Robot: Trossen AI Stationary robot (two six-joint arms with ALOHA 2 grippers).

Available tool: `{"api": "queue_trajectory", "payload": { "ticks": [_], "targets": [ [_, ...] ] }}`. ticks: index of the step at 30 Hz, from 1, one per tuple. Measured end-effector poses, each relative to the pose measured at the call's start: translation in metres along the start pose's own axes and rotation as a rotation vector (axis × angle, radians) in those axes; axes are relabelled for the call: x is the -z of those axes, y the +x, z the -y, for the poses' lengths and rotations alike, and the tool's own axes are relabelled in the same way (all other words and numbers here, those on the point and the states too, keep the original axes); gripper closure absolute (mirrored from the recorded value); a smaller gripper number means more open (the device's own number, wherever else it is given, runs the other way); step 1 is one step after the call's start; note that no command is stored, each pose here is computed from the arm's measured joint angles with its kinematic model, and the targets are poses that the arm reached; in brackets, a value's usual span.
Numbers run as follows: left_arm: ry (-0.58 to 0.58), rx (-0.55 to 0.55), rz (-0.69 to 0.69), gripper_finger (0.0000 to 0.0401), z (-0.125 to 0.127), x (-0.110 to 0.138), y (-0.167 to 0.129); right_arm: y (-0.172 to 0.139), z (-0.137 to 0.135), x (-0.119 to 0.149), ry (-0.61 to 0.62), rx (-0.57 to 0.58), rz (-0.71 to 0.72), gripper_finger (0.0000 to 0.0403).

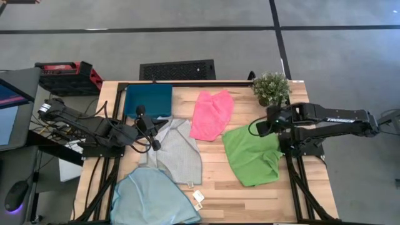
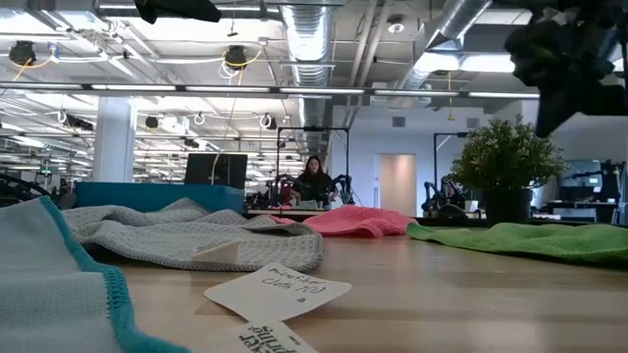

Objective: Fold microfiber towels
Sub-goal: Fold the green cloth

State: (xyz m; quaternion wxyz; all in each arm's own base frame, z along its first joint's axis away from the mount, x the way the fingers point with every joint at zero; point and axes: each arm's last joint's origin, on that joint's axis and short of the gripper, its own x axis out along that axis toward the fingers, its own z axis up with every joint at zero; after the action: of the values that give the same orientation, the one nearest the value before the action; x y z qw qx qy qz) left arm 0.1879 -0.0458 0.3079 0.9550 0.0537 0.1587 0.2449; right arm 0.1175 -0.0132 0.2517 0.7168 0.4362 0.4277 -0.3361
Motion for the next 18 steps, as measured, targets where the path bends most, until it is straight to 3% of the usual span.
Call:
{"api": "queue_trajectory", "payload": {
  "ticks": [4, 18],
  "targets": [
    [0.003, 0.0, 0.0, 0.0401, 0.0, 0.0, 0.0, 0.003, 0.001, -0.004, 0.085, 0.053, -0.018, 0.038],
    [0.022, 0.0, -0.004, 0.0401, 0.0, 0.001, 0.0, 0.015, 0.011, -0.022, 0.189, 0.174, -0.066, 0.0297]
  ]
}}
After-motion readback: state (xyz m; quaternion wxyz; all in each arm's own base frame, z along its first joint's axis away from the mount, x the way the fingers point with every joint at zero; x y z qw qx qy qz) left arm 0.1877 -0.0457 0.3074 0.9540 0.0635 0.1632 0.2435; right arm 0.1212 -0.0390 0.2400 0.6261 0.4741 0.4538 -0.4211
